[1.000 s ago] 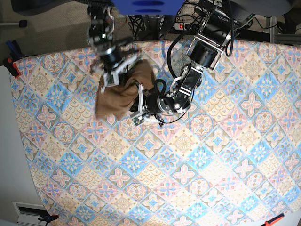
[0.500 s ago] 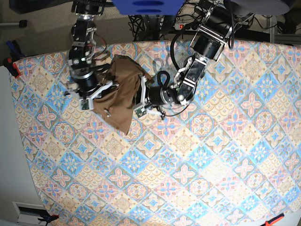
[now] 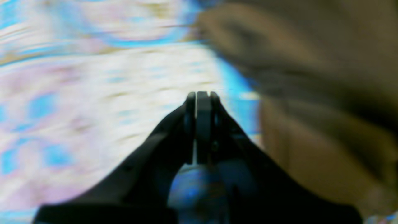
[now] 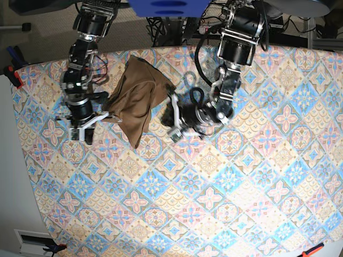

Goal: Layout the t-shirt on the table in an organized manner, then fold the t-shirt properly
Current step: 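Move the held bundle with the left gripper toward the table center and lower it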

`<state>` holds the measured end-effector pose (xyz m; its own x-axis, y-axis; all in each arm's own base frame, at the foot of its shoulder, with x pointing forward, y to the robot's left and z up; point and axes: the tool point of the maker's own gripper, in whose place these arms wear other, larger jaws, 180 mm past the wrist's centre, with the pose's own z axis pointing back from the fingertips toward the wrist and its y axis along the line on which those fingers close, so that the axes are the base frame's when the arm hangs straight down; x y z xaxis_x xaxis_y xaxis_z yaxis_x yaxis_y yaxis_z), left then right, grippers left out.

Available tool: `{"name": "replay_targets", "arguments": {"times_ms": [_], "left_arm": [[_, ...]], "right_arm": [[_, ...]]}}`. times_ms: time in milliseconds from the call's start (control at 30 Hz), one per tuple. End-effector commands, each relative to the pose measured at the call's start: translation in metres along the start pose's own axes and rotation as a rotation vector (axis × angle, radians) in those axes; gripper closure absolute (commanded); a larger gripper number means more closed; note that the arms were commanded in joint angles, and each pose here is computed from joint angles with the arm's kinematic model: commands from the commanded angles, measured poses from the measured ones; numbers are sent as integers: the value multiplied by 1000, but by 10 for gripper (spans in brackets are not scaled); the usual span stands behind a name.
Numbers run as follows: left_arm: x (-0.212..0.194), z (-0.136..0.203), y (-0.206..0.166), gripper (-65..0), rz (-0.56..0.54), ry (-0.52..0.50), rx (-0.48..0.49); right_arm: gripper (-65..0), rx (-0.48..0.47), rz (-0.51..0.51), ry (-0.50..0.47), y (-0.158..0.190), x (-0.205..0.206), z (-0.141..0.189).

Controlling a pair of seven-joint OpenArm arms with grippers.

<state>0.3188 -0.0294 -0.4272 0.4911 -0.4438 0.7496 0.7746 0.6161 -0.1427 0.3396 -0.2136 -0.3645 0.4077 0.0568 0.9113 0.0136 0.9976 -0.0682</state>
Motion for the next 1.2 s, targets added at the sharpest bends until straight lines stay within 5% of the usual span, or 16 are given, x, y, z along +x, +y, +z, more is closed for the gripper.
{"name": "replay_targets", "arguments": {"times_ms": [0, 200, 367, 533, 800, 1167], "left_arm": [[1, 3, 8, 0, -10, 12, 30], [16, 11, 23, 0, -11, -26, 66], [67, 35, 10, 0, -109, -166, 98], [122, 54, -52, 0, -249, -318, 40], [98, 28, -164, 0, -407, -212, -213], [36, -12, -156, 0, -335, -17, -270]], "right_arm": [[0, -28, -3, -83, -12, 28, -3], [0, -69, -15, -97, -28, 33, -1], [0, -164, -50, -96, -63, 27, 10], [0, -178, -58, -95, -68, 26, 12], [0, -267, -55, -158, -98, 47, 30], [0, -316, -63, -152, -115, 43, 41]]}}
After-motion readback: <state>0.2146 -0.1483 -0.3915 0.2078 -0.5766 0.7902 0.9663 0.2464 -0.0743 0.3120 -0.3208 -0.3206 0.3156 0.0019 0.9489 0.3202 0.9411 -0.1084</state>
